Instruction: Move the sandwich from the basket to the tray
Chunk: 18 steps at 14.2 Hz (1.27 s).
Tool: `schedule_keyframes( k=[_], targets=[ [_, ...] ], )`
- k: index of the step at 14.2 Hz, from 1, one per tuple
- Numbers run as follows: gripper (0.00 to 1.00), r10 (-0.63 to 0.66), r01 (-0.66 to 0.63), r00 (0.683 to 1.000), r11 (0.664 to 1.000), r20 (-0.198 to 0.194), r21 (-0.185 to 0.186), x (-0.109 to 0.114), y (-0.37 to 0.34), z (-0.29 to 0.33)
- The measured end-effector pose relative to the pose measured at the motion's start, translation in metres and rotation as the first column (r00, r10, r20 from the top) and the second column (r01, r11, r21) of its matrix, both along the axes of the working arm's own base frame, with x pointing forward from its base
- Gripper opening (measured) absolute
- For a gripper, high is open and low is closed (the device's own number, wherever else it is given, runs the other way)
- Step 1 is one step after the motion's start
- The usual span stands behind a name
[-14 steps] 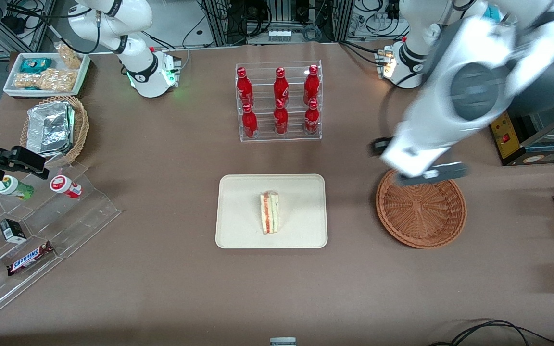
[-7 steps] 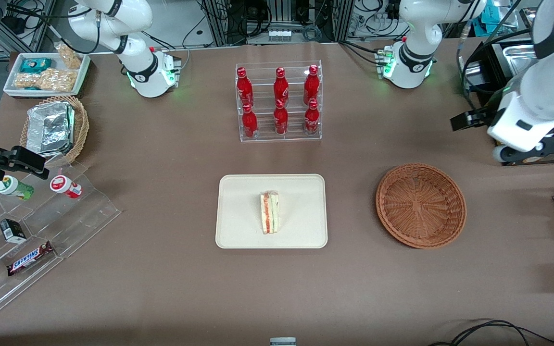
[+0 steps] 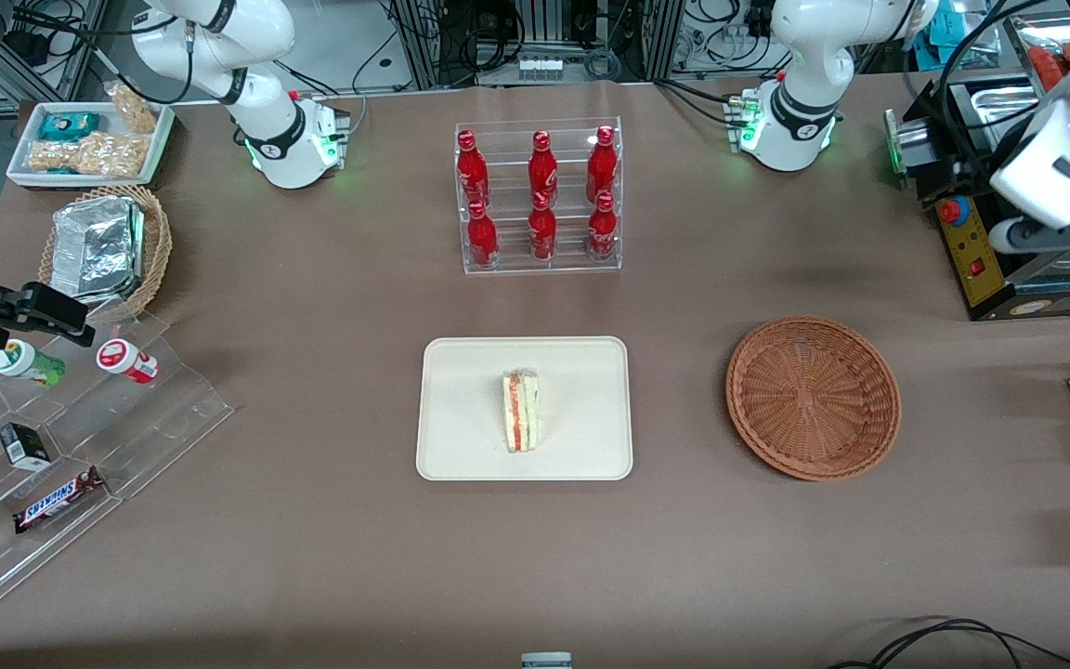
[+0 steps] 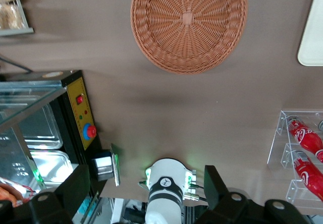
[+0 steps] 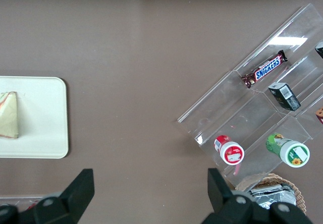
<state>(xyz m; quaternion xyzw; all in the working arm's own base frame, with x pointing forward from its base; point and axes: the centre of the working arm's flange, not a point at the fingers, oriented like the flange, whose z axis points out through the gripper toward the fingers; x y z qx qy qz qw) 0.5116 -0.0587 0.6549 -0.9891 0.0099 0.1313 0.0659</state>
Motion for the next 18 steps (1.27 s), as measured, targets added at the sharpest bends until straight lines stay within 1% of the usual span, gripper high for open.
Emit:
schedule_keyframes(
  k=[2,3,5,6,7,8,9,12,13,18],
  targets=[
    [1.00,-0.002,0.002,0.999,1.000,0.051,-0.005,0.001,0.002,0.008],
    [1.00,0.009,-0.008,0.998,1.000,0.063,-0.017,0.002,0.009,0.009],
    [1.00,0.035,-0.030,0.997,0.997,0.063,-0.071,0.003,0.021,0.011],
    [1.00,0.045,-0.041,0.998,0.996,0.052,-0.074,0.000,0.025,0.012],
    [1.00,0.051,-0.049,0.998,0.996,0.031,-0.072,-0.004,0.028,0.012],
    [1.00,0.054,-0.052,0.998,0.996,0.025,-0.070,-0.006,0.029,0.013],
    [1.00,0.055,-0.052,0.998,0.996,0.039,-0.071,-0.004,0.028,0.013],
    [1.00,0.105,-0.098,0.988,0.993,0.113,-0.066,0.005,0.023,0.006],
    [1.00,0.117,-0.110,0.985,0.992,0.124,-0.065,0.007,0.018,0.004],
    [1.00,0.135,-0.127,0.980,0.990,0.146,-0.064,0.006,0.017,0.009]
  ],
)
